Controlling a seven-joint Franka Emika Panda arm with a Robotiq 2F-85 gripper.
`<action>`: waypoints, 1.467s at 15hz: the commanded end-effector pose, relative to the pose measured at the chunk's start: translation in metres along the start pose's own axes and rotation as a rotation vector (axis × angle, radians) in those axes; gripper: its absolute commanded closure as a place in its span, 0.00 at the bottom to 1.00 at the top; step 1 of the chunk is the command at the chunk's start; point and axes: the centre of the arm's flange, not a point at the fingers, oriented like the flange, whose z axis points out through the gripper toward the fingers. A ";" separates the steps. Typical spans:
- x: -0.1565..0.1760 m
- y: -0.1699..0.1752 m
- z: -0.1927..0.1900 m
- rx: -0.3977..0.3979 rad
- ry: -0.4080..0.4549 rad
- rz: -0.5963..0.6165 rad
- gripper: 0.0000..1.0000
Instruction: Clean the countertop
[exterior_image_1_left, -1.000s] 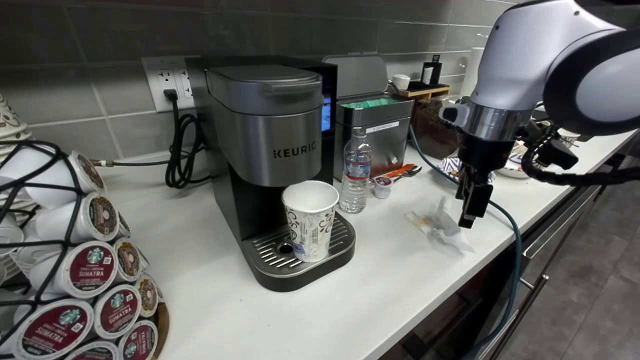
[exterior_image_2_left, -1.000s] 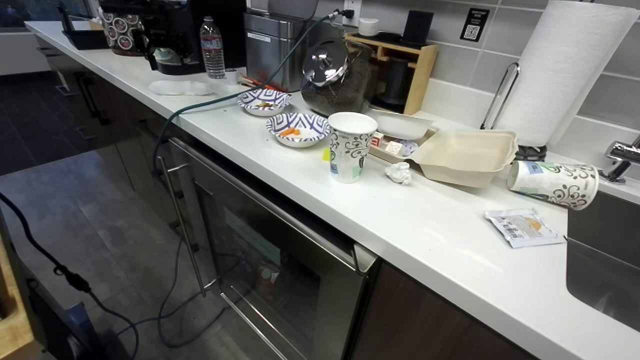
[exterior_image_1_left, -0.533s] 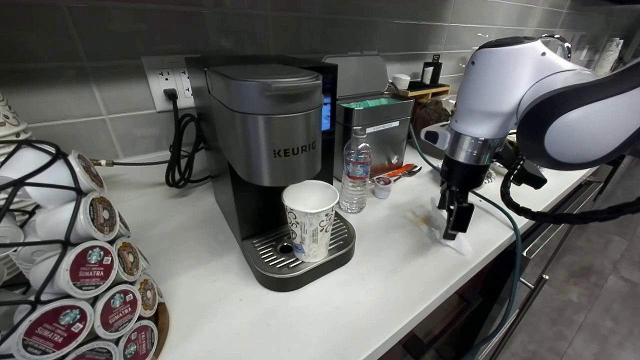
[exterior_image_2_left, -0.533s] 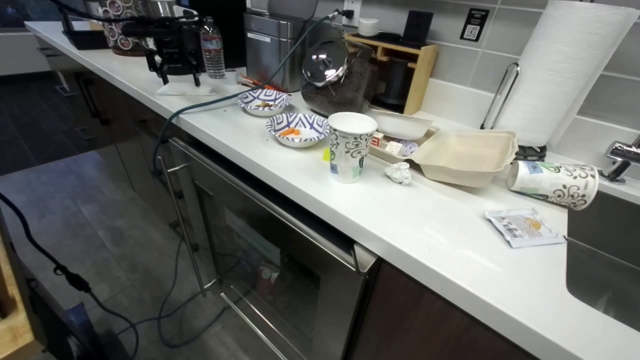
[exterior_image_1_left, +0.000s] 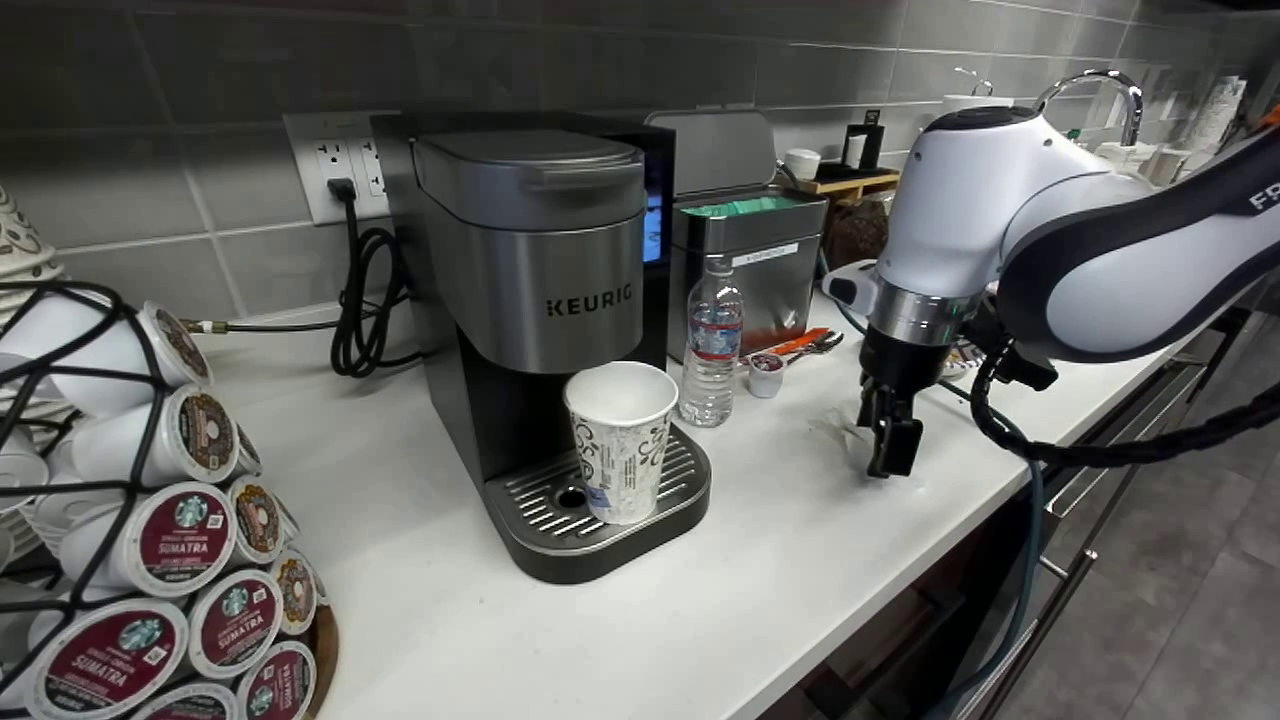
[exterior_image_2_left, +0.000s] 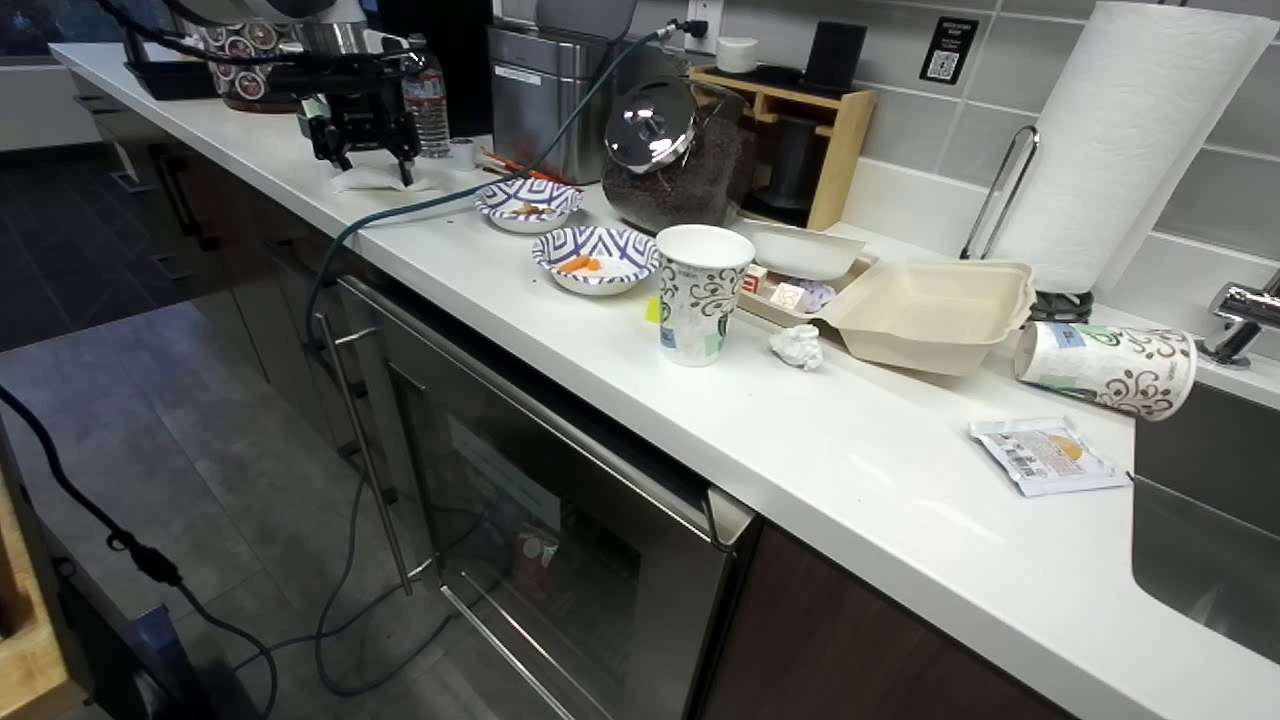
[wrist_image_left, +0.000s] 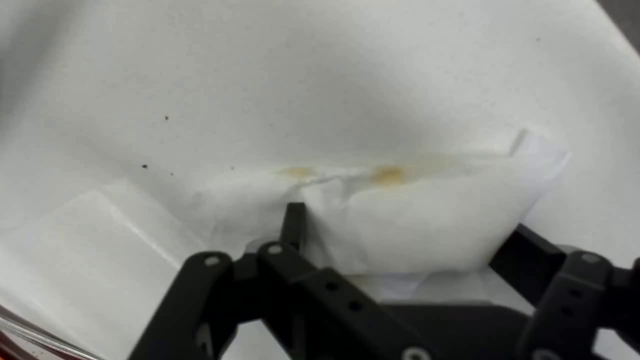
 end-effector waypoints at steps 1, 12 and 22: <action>0.007 0.006 0.011 0.043 0.004 0.013 0.45; 0.011 0.027 -0.054 0.268 0.222 0.250 0.98; 0.046 -0.013 -0.047 0.217 0.296 0.402 0.98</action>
